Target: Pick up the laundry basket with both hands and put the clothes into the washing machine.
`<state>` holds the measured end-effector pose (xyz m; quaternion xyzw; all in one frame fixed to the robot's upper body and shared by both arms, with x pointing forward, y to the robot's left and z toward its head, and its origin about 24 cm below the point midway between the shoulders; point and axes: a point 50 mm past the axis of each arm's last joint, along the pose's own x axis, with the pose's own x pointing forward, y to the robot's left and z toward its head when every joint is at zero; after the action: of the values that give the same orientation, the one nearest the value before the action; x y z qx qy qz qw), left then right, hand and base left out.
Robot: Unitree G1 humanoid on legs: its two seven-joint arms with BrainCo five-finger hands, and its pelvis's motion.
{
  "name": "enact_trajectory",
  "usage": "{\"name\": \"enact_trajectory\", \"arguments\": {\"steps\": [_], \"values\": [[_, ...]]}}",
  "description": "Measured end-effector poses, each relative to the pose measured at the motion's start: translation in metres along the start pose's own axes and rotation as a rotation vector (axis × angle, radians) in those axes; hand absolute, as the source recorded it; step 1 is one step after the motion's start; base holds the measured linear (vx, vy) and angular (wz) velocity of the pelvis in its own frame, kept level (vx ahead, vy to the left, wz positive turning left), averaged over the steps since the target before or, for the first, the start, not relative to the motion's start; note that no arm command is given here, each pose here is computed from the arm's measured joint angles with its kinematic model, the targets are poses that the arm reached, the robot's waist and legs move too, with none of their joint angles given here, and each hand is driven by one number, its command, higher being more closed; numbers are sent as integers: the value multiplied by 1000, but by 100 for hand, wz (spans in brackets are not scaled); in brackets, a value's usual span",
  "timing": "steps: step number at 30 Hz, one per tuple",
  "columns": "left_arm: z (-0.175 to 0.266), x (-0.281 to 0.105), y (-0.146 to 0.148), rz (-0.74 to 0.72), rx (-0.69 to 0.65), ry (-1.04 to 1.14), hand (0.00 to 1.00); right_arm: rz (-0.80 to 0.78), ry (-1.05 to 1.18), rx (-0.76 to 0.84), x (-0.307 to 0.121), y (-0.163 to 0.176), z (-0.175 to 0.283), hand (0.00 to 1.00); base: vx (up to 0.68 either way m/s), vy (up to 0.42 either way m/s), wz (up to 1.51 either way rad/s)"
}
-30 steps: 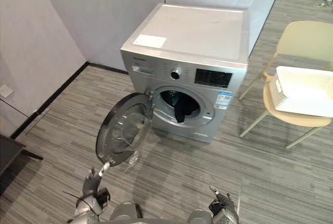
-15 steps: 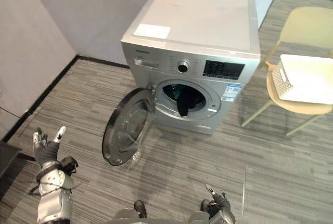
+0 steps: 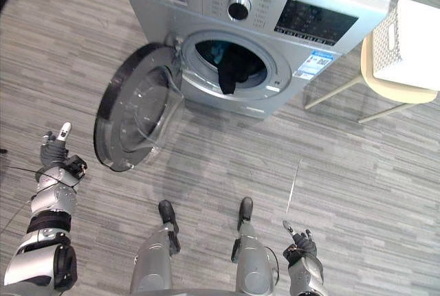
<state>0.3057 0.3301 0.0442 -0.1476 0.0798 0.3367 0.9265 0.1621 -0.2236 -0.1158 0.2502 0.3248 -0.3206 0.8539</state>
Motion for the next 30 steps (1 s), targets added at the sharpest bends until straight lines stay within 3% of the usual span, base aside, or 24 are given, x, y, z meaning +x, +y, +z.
{"name": "enact_trajectory", "arguments": {"steps": [8,11,16,18,22,26,28,30], "values": [[-73,-30,-41,-53,-52,205,0,73,-34,15,-4,20,5,0,-72,0,-38],[-100,-50,-68,-154,4,268,0,81,-32,20,-5,23,3,0,-95,-76,-46],[-123,-93,-146,-454,165,311,0,85,-9,-6,-6,23,-4,0,-82,-89,-63],[-111,-119,-197,-695,275,222,0,55,18,-22,-7,13,-12,0,-25,-62,-51],[-75,-149,-258,-917,256,88,0,-1,73,-29,-12,-7,-28,0,49,-37,-56],[-51,-138,-263,-911,249,6,0,-37,113,-22,-16,-22,-39,0,72,-69,-32],[-54,-123,-249,-845,244,27,0,-50,124,-17,-16,-26,-42,0,29,-50,9],[-76,-100,-213,-704,238,132,0,-57,142,-16,-17,-27,-47,0,2,-25,27]]}}
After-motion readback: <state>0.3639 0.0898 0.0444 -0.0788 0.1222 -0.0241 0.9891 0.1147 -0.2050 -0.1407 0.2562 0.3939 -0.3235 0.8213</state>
